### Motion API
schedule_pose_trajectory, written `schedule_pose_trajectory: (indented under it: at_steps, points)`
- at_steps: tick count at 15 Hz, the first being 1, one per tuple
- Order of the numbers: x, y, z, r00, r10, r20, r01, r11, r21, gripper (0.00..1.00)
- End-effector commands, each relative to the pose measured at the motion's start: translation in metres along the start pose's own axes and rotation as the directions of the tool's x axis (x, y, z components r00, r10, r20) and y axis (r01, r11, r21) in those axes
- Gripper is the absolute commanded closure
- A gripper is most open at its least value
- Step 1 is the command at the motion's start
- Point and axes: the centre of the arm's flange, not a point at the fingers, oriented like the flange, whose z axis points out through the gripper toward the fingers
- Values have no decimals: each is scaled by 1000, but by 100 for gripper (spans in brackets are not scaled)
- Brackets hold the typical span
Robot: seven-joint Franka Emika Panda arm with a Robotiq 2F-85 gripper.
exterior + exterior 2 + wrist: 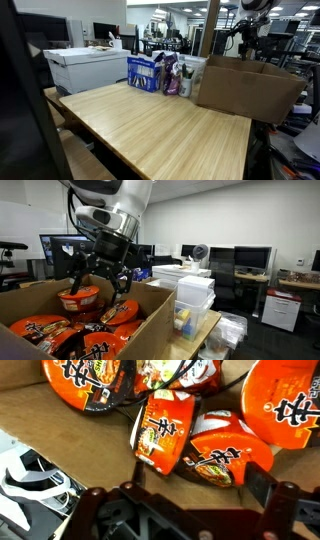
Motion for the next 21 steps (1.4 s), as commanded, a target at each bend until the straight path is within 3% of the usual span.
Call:
schedule_pose_trajectory:
  at_steps: [1,10,21]
  points:
    - [9,14,37,994,82,70,-82,997,7,0]
    - [17,25,73,975,166,147,-157,985,-70,0]
    - [4,30,101,969,227,98,-225,974,-34,0]
